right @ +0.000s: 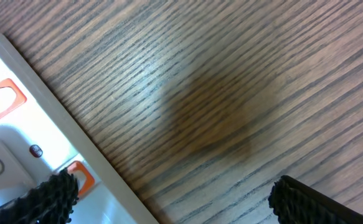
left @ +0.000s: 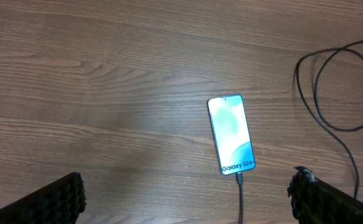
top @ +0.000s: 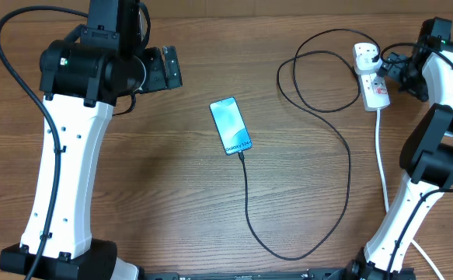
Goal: Plug charger to phone and switch on socket
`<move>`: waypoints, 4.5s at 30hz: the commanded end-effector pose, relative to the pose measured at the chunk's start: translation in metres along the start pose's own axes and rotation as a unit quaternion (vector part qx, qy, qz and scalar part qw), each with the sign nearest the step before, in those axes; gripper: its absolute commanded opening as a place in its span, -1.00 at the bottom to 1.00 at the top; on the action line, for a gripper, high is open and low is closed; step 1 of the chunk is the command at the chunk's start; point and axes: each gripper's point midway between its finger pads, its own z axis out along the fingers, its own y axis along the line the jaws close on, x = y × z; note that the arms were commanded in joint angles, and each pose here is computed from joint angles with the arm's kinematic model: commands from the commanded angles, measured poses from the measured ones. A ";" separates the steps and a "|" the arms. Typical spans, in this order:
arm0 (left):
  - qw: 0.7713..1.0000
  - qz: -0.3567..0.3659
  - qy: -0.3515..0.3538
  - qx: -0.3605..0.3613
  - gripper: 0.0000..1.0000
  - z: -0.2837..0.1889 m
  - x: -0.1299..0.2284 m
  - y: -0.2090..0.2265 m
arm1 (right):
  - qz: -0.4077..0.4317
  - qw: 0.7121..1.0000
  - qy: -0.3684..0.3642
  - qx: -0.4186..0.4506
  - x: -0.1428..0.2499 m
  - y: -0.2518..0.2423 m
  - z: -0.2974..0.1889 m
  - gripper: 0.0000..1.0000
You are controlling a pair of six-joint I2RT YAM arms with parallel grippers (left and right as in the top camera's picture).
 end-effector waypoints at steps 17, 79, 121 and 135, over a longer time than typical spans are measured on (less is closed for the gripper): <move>1.000 0.014 -0.002 -0.004 1.00 0.000 0.000 -0.001 | -0.004 1.000 -0.002 0.006 -0.002 0.000 0.011 1.00; 1.000 0.014 -0.001 -0.004 1.00 0.000 0.000 -0.001 | 0.034 0.996 -0.078 0.003 -0.037 -0.018 -0.093 1.00; 1.000 0.014 0.001 -0.005 0.99 0.000 0.001 0.000 | -0.041 0.926 -0.188 -0.324 0.251 -0.008 -0.526 1.00; 1.000 0.014 0.001 -0.005 0.99 0.000 0.001 0.000 | -0.034 0.931 -0.196 -0.305 0.247 -0.014 -0.522 1.00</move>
